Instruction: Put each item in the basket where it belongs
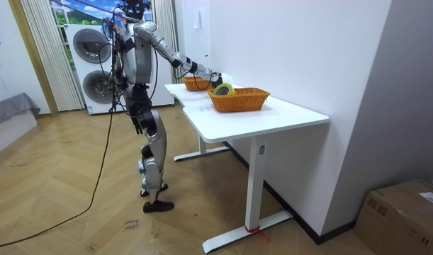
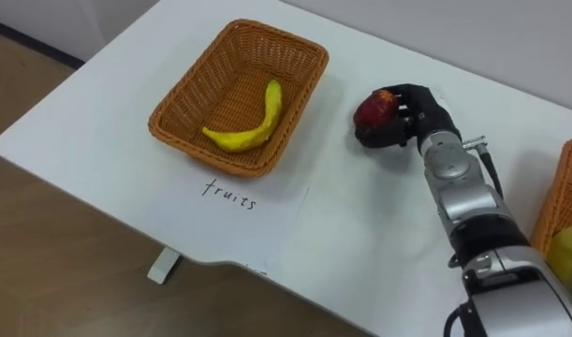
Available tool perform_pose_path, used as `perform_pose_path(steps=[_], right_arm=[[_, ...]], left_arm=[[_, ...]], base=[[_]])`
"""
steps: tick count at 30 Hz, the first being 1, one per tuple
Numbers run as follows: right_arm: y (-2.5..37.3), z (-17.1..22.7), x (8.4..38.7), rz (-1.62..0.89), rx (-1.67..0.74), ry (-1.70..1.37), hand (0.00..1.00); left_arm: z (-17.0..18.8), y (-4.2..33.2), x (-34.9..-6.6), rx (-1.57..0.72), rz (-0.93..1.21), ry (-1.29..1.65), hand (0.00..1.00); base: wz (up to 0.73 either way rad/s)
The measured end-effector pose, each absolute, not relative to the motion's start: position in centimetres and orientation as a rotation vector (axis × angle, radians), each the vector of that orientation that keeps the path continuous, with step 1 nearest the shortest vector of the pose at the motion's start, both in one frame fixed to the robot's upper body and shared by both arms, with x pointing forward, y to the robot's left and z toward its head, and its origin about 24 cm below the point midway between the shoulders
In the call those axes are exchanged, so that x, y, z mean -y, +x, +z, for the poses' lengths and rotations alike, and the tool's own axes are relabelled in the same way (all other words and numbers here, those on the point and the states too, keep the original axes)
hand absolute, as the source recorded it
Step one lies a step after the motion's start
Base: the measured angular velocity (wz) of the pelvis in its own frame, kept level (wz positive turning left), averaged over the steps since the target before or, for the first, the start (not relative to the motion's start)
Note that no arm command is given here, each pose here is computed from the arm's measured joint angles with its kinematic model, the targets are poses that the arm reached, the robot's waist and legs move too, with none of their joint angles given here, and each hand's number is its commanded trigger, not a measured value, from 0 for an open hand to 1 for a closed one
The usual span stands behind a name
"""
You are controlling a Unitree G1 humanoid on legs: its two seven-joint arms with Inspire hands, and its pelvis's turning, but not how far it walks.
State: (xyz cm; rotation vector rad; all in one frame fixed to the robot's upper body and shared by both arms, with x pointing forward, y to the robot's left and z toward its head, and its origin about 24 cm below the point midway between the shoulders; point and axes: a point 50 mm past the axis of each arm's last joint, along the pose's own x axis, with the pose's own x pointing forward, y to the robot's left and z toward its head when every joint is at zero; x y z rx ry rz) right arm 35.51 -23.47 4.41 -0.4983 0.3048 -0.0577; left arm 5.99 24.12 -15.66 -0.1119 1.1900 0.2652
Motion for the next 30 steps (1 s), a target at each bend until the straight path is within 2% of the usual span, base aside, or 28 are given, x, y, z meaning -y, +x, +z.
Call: perform_pose_path(steps=[7,15,23,30], right_arm=[[35.6,4.7,23.1,-0.047,-0.302,-0.478,1.0],[36.6,8.4,20.8,0.015,-0.131,-0.46,1.0],[36.6,8.6,20.6,0.027,-0.128,-0.483,1.0],[36.7,11.2,19.1,0.054,-0.011,-0.554,1.0]], left_arm=[[-15.6,6.2,-24.0,-1.178,0.266,-0.12,0.0],[-15.6,5.7,-24.0,-1.183,0.269,-0.119,0.0],[-15.7,5.2,-23.9,-1.205,0.27,-0.127,0.0],[-15.7,5.4,-23.8,-1.199,0.279,-0.14,0.0]], base=[[0.07],[0.0],[0.01],[0.07]])
